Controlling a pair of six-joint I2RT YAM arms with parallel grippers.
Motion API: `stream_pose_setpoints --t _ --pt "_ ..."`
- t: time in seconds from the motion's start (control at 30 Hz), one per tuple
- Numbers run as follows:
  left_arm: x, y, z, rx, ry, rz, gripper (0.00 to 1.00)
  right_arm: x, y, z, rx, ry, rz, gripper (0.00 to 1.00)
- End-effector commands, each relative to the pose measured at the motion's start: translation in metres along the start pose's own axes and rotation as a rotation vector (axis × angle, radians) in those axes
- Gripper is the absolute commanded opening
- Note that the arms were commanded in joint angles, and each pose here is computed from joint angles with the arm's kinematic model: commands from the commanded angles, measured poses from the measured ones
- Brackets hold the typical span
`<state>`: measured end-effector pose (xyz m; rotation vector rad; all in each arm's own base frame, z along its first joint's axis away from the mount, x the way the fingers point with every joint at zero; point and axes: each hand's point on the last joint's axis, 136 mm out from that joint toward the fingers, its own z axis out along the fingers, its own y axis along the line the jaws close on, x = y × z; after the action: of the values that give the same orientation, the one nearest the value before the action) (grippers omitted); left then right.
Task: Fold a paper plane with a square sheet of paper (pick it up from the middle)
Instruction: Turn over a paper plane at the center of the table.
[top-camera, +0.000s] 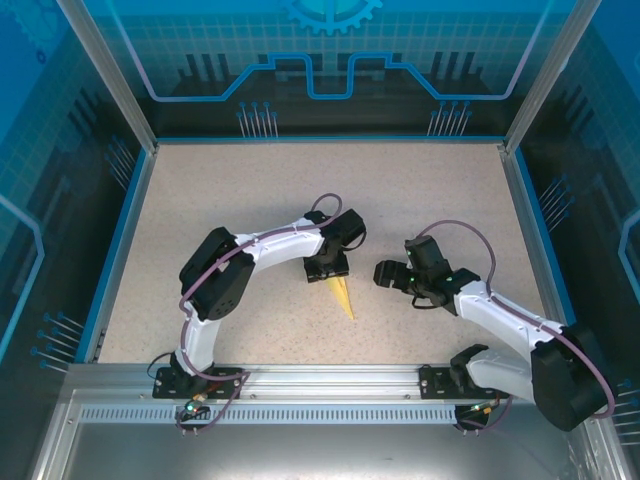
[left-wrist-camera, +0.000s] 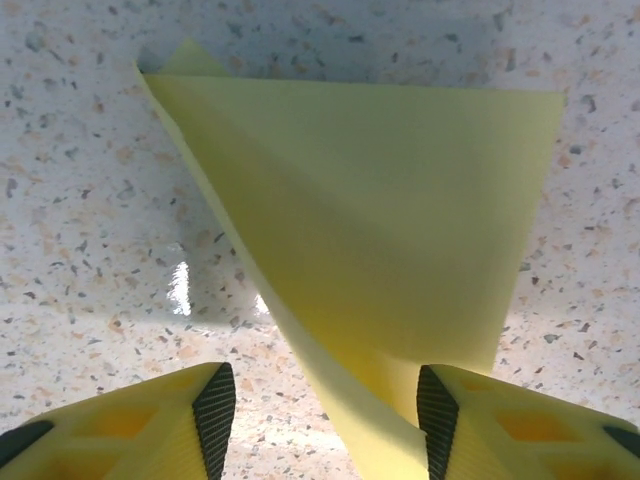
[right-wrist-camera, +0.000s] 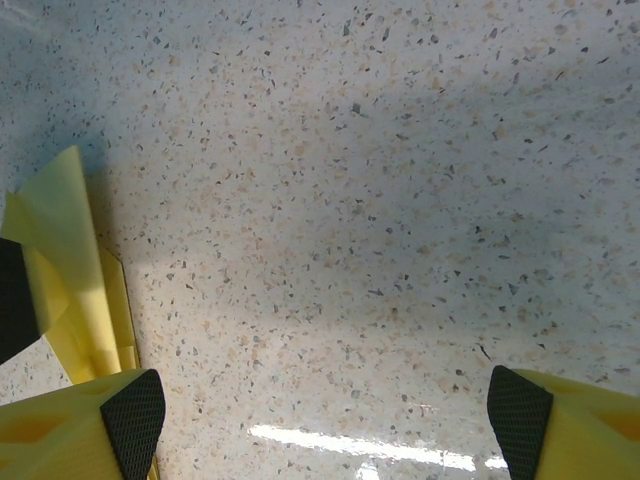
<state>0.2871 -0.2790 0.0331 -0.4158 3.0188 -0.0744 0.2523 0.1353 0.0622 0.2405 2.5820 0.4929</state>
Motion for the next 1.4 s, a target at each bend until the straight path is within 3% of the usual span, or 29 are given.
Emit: stream_pose_setpoints --t 0.0,0.27,0.4,0.5,0.7,0.83,1.07,1.37 --pt "0.003 0.01 -0.014 -0.02 -0.013 -0.035 0.51 0.005 -0.007 0.0 0.015 0.023 0.035 0.88" --pt "0.004 0.008 -0.014 0.008 -0.017 -0.055 0.33 0.006 -0.006 0.003 0.015 0.043 0.041 0.87" --pt "0.003 0.004 -0.014 0.032 -0.021 -0.047 0.09 0.006 -0.004 0.003 0.01 0.047 0.045 0.87" --pt "-0.001 -0.011 -0.027 0.126 -0.047 -0.006 0.0 0.004 0.002 0.0 -0.019 0.05 0.034 0.87" --pt "-0.014 -0.05 -0.087 0.431 -0.177 0.122 0.0 -0.01 0.013 -0.013 -0.083 0.015 0.031 0.87" --pt "-0.013 -0.062 -0.101 0.602 -0.197 0.166 0.0 -0.017 0.023 -0.02 -0.136 -0.001 0.024 0.86" --pt "-0.009 -0.06 -0.073 0.781 -0.119 0.105 0.0 -0.022 0.035 -0.025 -0.196 -0.011 0.017 0.85" --pt "0.0 -0.029 -0.012 0.681 -0.056 0.027 0.0 -0.009 0.055 -0.015 -0.222 0.039 -0.044 0.77"
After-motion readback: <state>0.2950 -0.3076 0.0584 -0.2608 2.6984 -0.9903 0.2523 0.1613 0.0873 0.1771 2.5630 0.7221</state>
